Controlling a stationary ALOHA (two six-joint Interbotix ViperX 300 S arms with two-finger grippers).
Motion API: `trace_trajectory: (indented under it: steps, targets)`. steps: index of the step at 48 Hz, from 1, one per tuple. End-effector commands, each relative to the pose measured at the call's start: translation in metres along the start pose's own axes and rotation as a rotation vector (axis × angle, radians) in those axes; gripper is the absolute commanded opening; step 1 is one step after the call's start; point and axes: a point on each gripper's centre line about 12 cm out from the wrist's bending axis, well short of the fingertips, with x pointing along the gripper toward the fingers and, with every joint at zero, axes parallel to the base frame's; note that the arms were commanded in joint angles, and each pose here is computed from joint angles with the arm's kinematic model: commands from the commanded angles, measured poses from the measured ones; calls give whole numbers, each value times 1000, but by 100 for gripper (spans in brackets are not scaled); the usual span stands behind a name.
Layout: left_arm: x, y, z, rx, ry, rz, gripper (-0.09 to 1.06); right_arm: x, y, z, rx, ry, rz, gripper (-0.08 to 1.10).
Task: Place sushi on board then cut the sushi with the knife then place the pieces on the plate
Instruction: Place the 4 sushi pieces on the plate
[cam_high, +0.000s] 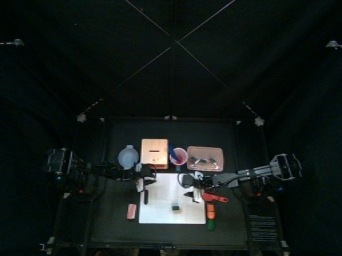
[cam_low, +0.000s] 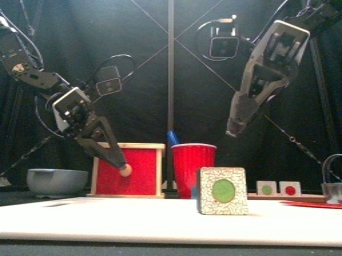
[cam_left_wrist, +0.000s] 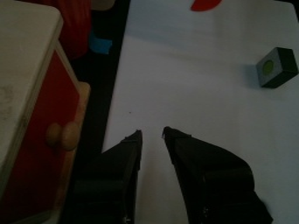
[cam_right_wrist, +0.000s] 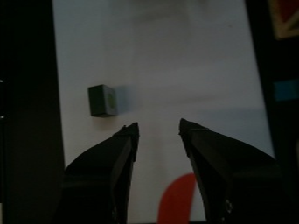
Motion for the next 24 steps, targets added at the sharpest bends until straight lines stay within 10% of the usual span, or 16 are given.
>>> trace_trajectory:
  steps: [1, 24]
  targets:
    - [1, 1, 12, -4, -34, 3, 69, 4, 20, 12, -18, -48, 48, 80]
    - [3, 3, 7, -2, -18, 7, 69, 56, 58, 9, -47, 25, 94, 81]
